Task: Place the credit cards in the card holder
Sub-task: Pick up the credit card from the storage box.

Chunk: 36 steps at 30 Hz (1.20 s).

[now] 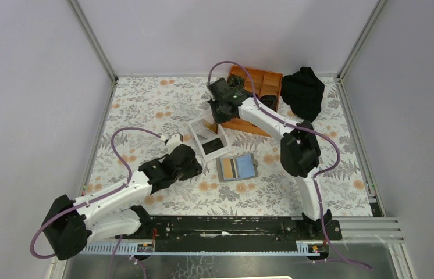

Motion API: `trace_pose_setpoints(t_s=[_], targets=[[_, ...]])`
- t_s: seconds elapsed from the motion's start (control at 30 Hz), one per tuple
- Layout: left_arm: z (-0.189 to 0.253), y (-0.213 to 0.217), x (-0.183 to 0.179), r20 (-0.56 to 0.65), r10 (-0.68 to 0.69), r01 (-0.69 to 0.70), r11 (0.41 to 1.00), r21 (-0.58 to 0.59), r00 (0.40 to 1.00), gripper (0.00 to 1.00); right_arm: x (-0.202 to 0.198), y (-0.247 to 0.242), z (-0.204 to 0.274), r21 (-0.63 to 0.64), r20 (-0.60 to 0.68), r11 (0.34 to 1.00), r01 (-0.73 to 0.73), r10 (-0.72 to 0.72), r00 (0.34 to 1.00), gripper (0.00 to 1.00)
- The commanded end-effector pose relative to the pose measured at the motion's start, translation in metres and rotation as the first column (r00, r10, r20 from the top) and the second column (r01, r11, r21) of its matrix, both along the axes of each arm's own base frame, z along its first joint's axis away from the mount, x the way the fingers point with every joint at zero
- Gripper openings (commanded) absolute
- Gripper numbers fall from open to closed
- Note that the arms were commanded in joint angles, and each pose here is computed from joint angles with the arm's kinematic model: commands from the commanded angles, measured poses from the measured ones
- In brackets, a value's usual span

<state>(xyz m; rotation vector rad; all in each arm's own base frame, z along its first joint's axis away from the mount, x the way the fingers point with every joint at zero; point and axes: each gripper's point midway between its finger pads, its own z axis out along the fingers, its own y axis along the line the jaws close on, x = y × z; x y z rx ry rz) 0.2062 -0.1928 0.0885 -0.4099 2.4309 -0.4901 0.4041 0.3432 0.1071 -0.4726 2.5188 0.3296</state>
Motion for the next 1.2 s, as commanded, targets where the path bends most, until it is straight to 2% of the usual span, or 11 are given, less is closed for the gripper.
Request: trace_pose_setpoints(t_s=[0.0, 0.2, 0.3, 0.4, 0.67, 0.83, 0.93, 1.17], targets=[[0.01, 0.0, 0.015, 0.057, 0.029, -0.029, 1.0, -0.002, 0.998, 0.51, 0.006, -0.007, 0.053, 0.004, 0.13, 1.0, 0.011, -0.012, 0.991, 0.0], [0.02, 0.001, 0.026, 0.097, 0.035, -0.036, 0.999, 0.008, 0.995, 0.55, -0.002, -0.011, 0.079, 0.025, 0.164, 1.0, 0.002, -0.006, 0.986, 0.0], [0.032, 0.001, 0.035, 0.148, 0.021, -0.021, 1.0, -0.003, 0.989, 0.61, -0.015, -0.016, 0.096, 0.047, 0.165, 0.999, -0.023, 0.015, 0.986, 0.0], [0.052, -0.005, 0.045, 0.234, -0.008, 0.018, 0.999, -0.045, 0.972, 0.68, -0.037, -0.021, 0.108, 0.074, 0.136, 0.995, -0.068, 0.058, 0.989, 0.0], [0.104, -0.018, 0.05, 0.456, -0.107, 0.191, 0.971, -0.141, 0.884, 0.73, -0.123, -0.041, 0.129, 0.235, 0.041, 0.954, -0.184, 0.179, 0.983, 0.0], [0.124, -0.035, 0.036, 0.551, -0.208, 0.359, 0.916, -0.18, 0.808, 0.76, -0.177, -0.051, 0.129, 0.344, -0.039, 0.908, -0.24, 0.269, 0.962, 0.0], [0.124, -0.05, 0.019, 0.566, -0.298, 0.479, 0.855, -0.2, 0.769, 0.76, -0.203, -0.054, 0.134, 0.41, -0.068, 0.873, -0.265, 0.319, 0.945, 0.0], [0.123, -0.069, -0.006, 0.584, -0.414, 0.633, 0.738, -0.233, 0.698, 0.76, -0.239, -0.055, 0.132, 0.509, -0.131, 0.812, -0.285, 0.401, 0.907, 0.0]])
